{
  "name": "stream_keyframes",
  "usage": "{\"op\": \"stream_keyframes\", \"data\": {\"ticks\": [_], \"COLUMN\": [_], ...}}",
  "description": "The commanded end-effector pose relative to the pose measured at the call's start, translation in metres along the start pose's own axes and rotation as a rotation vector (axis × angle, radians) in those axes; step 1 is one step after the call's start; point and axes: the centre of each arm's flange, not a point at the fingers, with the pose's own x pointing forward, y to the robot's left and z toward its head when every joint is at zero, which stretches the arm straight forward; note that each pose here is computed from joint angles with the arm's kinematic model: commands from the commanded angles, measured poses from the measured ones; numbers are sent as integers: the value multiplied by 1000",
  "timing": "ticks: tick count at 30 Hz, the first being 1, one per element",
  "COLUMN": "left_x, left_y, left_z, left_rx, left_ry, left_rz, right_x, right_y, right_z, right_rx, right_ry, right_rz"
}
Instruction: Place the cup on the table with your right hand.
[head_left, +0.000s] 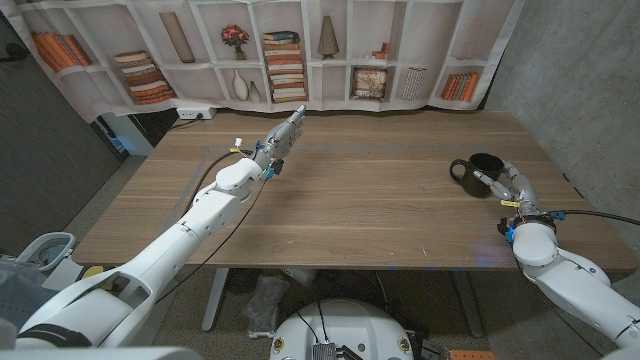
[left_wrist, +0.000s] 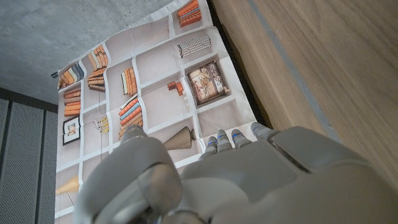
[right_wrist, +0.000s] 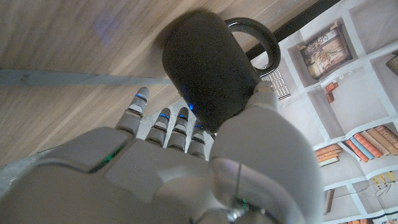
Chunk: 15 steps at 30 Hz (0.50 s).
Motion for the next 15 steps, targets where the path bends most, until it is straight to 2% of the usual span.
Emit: {"op": "stream_keyframes", "data": {"ticks": [1, 7, 15], "left_x": [0, 2, 7], "left_y": [5, 7, 7], "left_z": [-4, -5, -5], "left_rx": [-9, -8, -7], "left_ry": [5, 6, 10], "left_rz": [4, 3, -2], "right_x": [4, 6, 5], "right_y": [0, -1, -3], "right_z": [9, 7, 4], "right_rx": [-18, -24, -25], "right_ry": [-6, 33, 50], "right_rz": [20, 24, 21]}}
